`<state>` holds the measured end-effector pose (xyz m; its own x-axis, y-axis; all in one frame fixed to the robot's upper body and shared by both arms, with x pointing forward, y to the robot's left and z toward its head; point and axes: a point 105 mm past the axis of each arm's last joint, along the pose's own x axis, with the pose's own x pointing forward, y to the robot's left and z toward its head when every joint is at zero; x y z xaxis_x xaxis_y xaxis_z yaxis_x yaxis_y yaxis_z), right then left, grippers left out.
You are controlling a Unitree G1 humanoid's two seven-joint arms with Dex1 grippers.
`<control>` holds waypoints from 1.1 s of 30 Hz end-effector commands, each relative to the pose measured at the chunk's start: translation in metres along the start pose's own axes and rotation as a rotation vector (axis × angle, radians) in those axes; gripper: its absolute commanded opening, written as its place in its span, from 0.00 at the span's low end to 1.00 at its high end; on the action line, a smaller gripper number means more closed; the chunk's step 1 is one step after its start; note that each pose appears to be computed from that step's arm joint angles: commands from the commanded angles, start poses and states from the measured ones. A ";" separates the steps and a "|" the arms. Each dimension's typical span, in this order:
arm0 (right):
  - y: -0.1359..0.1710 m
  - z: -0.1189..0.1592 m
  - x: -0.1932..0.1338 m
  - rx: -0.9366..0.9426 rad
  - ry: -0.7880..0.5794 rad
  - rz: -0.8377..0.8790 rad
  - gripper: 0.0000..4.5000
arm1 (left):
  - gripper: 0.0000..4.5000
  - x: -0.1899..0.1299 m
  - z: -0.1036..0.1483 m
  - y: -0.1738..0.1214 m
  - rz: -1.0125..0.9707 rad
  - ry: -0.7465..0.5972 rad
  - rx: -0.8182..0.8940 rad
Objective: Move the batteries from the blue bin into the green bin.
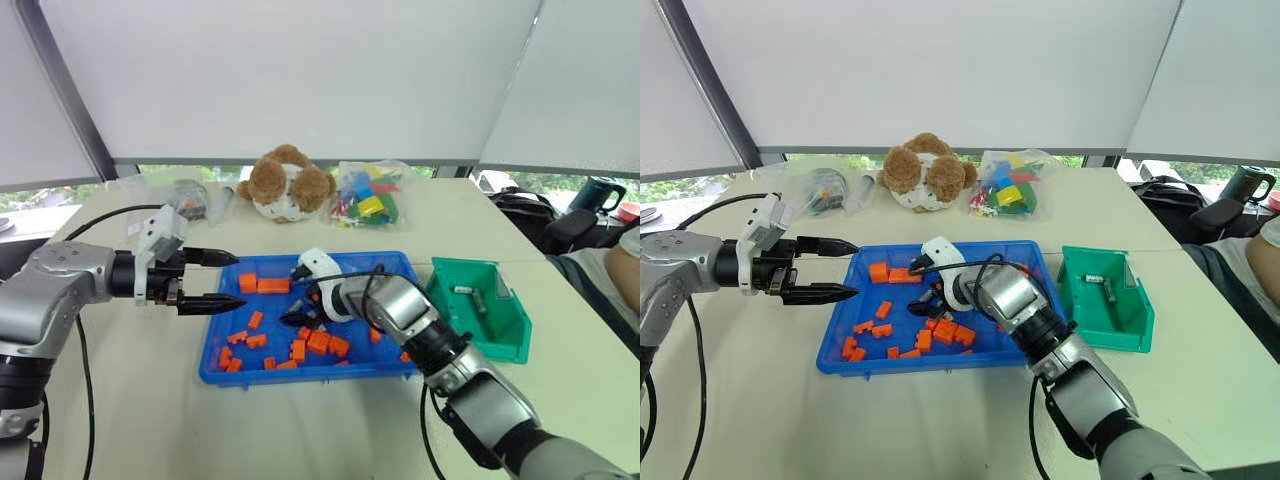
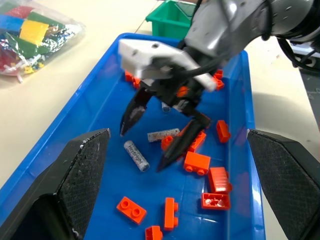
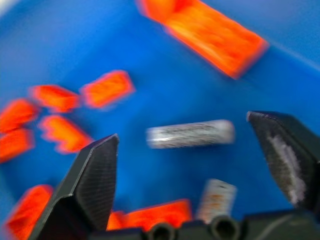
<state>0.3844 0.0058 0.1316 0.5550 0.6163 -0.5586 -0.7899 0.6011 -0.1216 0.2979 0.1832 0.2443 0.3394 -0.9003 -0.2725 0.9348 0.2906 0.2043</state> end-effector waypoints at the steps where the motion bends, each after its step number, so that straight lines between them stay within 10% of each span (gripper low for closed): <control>1: -0.004 0.016 0.001 0.007 -0.049 -0.034 0.99 | 1.00 -0.002 0.009 -0.001 0.006 -0.014 0.051; 17: 0.015 0.003 0.024 0.057 -0.001 0.023 0.99 | 1.00 0.002 0.010 -0.004 0.019 -0.022 0.055; 23: 0.013 -0.006 0.024 0.013 0.027 0.016 0.48 | 1.00 0.003 0.009 -0.005 0.019 -0.029 0.054; 33: -0.017 0.034 -0.025 0.051 -0.138 -0.055 0.49 | 1.00 0.009 0.008 -0.008 0.003 -0.043 0.045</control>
<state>0.3845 0.0113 0.1290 0.5503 0.6247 -0.5540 -0.7815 0.6190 -0.0782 0.2971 0.1726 0.2391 0.3441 -0.9041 -0.2535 0.9312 0.2939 0.2157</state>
